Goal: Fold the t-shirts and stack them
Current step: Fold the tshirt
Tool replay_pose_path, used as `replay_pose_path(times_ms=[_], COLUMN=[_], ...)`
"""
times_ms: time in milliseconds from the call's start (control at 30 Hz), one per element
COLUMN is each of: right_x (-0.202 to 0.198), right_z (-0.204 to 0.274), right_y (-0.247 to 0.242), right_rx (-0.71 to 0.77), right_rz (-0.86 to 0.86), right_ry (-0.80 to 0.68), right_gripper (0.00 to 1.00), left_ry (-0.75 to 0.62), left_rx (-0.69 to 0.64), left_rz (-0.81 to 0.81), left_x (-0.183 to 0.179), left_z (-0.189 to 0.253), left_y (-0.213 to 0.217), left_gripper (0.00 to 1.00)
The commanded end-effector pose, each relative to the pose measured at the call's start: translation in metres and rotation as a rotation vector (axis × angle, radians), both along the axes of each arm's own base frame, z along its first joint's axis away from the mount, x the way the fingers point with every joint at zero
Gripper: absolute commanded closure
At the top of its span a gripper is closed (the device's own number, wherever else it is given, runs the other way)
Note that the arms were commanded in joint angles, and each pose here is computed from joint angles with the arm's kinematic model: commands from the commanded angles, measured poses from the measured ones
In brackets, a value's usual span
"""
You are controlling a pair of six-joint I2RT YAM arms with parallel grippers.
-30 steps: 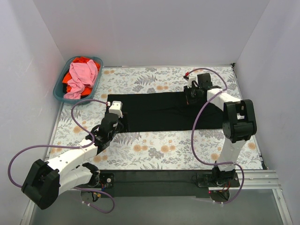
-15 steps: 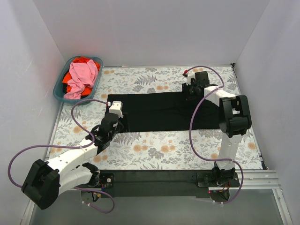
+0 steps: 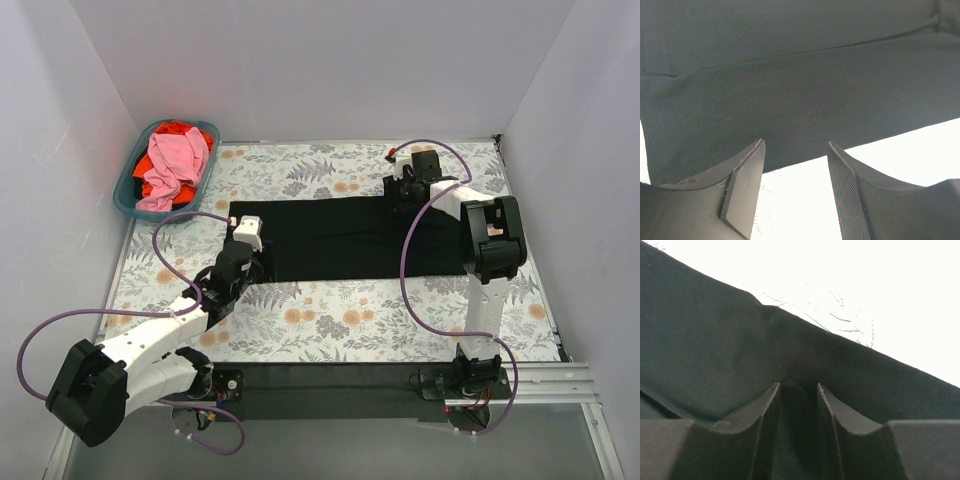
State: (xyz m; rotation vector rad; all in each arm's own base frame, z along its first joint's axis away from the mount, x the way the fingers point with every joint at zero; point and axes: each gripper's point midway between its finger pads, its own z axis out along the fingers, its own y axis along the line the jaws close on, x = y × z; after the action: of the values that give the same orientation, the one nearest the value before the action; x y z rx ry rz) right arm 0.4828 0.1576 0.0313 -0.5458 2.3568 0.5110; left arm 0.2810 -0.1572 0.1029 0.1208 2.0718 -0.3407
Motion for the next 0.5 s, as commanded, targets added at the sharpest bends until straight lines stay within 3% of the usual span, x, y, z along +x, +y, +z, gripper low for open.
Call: replay_pose_path(times_ms=[0,67,233,367,467], right_x=[0.012,0.011,0.01,0.01,0.008], right_z=[0.01,0.009,0.01,0.019,0.031], right_y=[0.008,0.009,0.008,0.006,0.003], right_rx=[0.031,0.035,0.031,0.021,0.009], right_rz=[0.04,0.044,0.047,0.05,0.042], right_ry=[-0.045,-0.041,-0.043,-0.064,-0.085], right_gripper=[0.59,0.62,0.9,0.99,0.99], left_ry=[-0.027,-0.026,-0.024,-0.022,-0.022], left_rx=[-0.007,-0.005,-0.007,-0.008,-0.008], left_rz=[-0.003,-0.003,-0.01,-0.013,-0.016], left_x=[0.004,0.003,0.003,0.003,0.002], left_z=[0.007,0.006,0.006,0.006,0.006], left_y=[0.0,0.0,-0.001,-0.001,-0.002], left_gripper=[0.49,0.49,0.49,0.49,0.49])
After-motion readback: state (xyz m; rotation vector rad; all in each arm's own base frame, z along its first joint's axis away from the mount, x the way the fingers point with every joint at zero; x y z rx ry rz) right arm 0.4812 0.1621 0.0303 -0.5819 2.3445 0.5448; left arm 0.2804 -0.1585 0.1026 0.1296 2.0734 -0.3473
